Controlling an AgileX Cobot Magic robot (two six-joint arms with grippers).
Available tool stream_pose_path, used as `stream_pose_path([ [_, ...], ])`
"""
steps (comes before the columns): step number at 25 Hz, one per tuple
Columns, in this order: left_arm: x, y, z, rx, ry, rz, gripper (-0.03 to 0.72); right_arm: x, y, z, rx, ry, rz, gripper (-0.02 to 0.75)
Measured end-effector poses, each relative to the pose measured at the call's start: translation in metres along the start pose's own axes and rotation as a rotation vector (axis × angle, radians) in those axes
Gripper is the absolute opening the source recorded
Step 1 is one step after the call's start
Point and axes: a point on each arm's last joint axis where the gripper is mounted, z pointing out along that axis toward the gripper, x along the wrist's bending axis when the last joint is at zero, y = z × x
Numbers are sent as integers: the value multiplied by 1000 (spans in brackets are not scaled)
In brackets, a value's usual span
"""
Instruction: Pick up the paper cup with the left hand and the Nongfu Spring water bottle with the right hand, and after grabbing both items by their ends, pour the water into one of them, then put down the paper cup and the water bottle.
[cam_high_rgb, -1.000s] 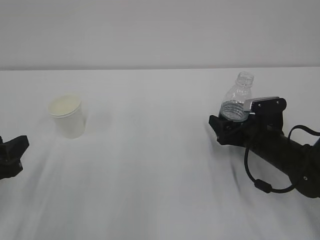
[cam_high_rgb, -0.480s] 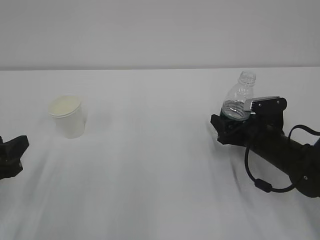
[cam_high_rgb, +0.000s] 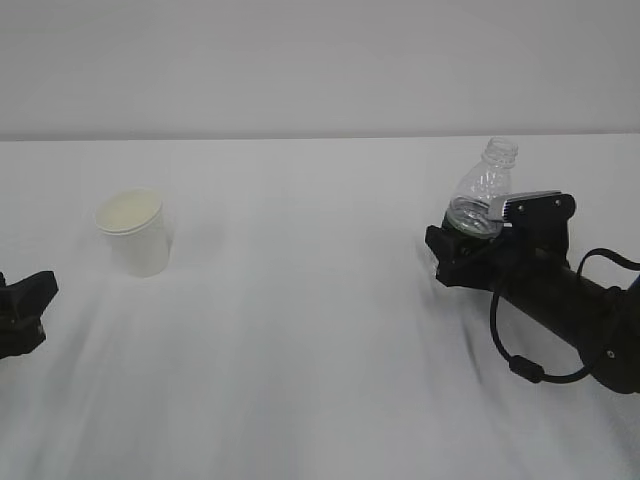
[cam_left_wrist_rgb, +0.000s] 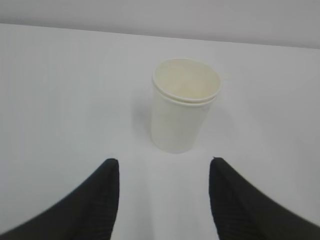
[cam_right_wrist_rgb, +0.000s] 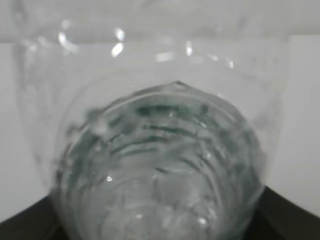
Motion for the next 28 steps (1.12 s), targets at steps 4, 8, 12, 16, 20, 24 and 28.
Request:
stream_pose_path([
  [4, 0, 0, 0, 0, 0, 0, 407, 0, 0, 0, 0, 0, -19, 482],
  [8, 0, 0, 0, 0, 0, 0, 407, 0, 0, 0, 0, 0, -36, 477],
  [12, 0, 0, 0, 0, 0, 1, 407, 0, 0, 0, 0, 0, -51, 471],
  [16, 0, 0, 0, 0, 0, 1, 407, 0, 0, 0, 0, 2, -58, 463],
  [20, 0, 0, 0, 0, 0, 1, 407, 1, 3, 0, 9, 5, -86, 438],
  [24, 0, 0, 0, 0, 0, 1, 407, 2, 8, -1, 0, 17, -106, 433],
  [28, 0, 0, 0, 0, 0, 1, 407, 4, 10, -4, 1, 26, -117, 432],
])
